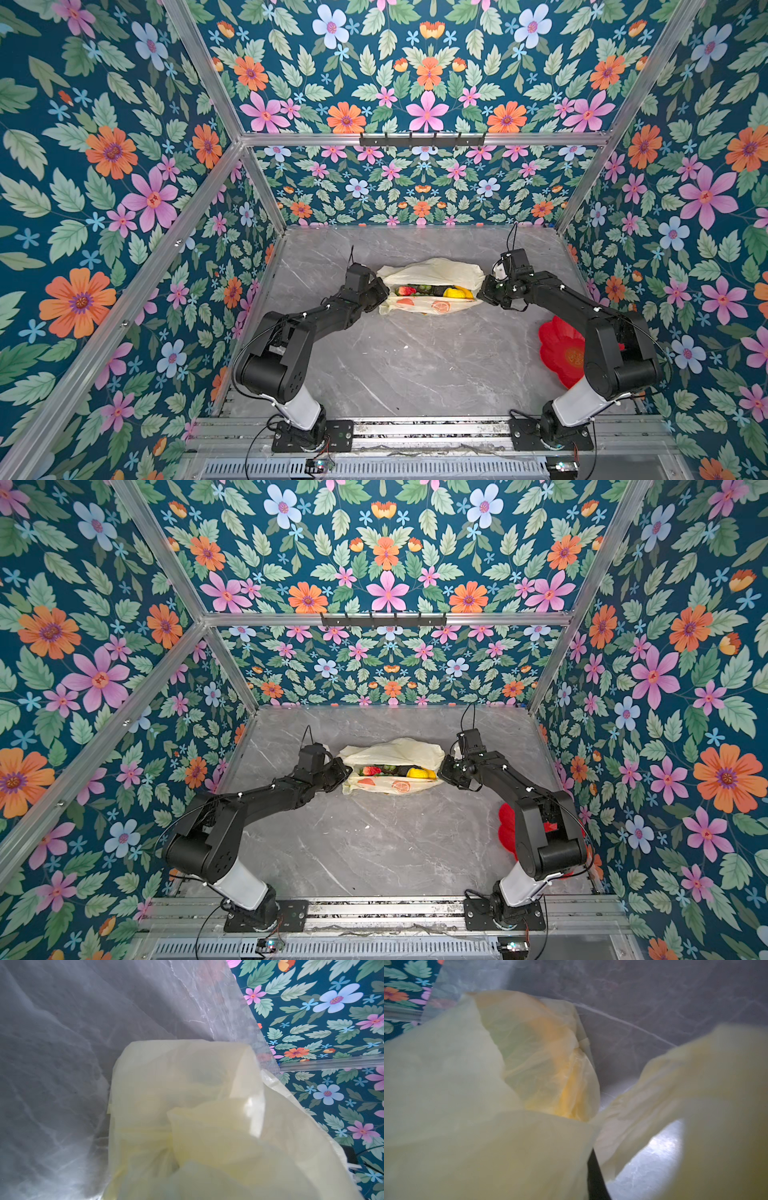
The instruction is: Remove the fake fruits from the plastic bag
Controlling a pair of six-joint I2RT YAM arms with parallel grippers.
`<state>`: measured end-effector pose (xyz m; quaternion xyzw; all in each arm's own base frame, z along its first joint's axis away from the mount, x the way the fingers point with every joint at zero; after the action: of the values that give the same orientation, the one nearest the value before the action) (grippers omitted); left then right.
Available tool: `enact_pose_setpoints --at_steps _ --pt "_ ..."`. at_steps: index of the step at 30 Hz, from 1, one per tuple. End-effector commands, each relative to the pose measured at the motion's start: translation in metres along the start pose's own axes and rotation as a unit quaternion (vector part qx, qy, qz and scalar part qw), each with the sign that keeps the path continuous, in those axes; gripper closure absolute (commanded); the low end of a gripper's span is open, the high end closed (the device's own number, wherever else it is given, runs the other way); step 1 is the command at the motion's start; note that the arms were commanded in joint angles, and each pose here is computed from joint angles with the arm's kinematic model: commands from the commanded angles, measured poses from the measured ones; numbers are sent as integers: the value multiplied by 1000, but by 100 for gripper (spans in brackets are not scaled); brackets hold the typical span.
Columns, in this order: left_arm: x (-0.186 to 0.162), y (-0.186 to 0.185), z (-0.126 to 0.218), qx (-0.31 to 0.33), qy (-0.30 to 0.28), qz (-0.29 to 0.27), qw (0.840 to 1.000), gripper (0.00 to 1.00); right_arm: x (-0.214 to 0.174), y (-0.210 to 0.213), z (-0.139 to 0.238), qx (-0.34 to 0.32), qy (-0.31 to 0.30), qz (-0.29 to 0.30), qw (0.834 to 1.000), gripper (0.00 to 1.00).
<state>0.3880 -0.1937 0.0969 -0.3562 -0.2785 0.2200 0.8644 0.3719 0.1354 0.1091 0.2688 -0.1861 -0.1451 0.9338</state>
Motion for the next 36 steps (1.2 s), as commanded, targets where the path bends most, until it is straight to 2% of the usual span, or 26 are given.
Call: enact_pose_setpoints --at_steps 1,3,9,13,19,24,28,36 --pt "3 -4 0 4 6 4 1000 99 8 13 3 34 -19 16 999 100" --pt "0 -5 0 14 17 -11 1000 92 6 18 4 44 -15 22 999 100" --pt "-9 4 15 62 27 -85 994 51 6 23 17 32 -20 35 999 100" --pt "-19 8 27 93 21 -152 984 35 4 36 26 36 -19 43 998 100" --pt "-39 5 41 118 -16 -230 966 25 9 58 30 49 -15 28 998 100" --pt "-43 -9 60 49 -77 -235 968 22 15 63 29 52 -16 14 998 100" --pt "-53 -16 64 33 -91 -294 951 17 18 65 28 51 -13 8 999 100" --pt "-49 24 39 173 -46 -317 931 13 18 98 41 78 -20 40 996 100"
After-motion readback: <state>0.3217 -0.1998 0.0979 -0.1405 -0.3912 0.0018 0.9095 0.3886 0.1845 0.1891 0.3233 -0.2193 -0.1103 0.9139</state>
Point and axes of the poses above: each gripper's point midway between its finger pads, its own z axis back along the fingers, its own y axis along the line the jaws close on, x = y × z, the point moved 1 cm from there along z, back along the fingers, and after that the axes turned 1 degree about z, right-handed, at the moved point
